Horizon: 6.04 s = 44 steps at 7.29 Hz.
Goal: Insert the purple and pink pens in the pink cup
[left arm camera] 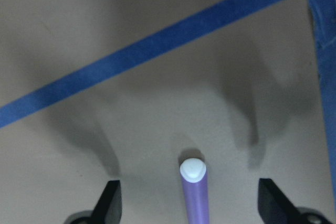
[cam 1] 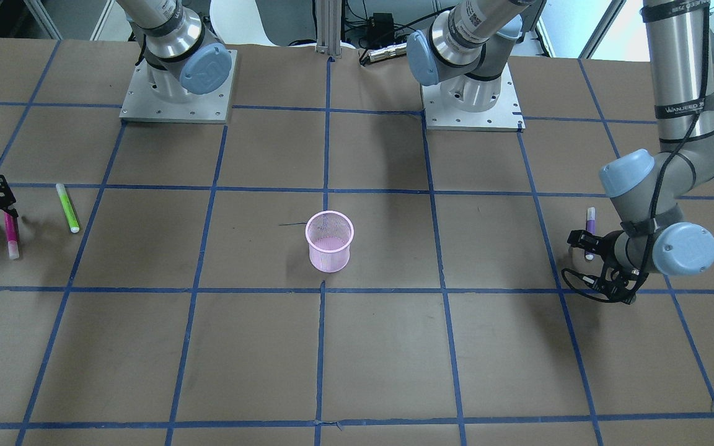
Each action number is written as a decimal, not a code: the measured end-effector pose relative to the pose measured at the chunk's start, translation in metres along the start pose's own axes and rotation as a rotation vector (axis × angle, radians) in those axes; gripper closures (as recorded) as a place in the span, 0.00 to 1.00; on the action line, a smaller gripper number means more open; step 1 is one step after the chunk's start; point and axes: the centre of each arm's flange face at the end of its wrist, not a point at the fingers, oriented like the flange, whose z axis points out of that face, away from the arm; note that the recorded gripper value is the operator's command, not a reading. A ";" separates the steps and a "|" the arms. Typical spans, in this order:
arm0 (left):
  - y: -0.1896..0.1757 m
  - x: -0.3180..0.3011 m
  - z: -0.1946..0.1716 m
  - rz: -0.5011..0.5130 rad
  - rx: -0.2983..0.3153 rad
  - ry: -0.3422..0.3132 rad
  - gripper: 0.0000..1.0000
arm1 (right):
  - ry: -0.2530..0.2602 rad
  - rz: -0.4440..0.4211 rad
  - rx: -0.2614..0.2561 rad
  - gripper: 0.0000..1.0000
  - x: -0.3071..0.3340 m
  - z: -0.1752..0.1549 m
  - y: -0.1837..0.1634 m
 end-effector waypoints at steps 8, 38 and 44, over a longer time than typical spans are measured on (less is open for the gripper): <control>-0.001 -0.003 -0.001 -0.014 0.025 -0.033 0.81 | 0.044 0.033 -0.129 1.00 -0.036 -0.092 -0.047; 0.073 0.132 -0.247 -0.048 0.741 0.087 1.00 | 0.471 -0.388 -0.354 0.00 -0.522 -0.139 -0.414; 0.043 0.338 -0.311 -0.126 0.913 0.147 1.00 | 0.097 0.494 -0.008 0.00 -0.341 -0.261 -0.313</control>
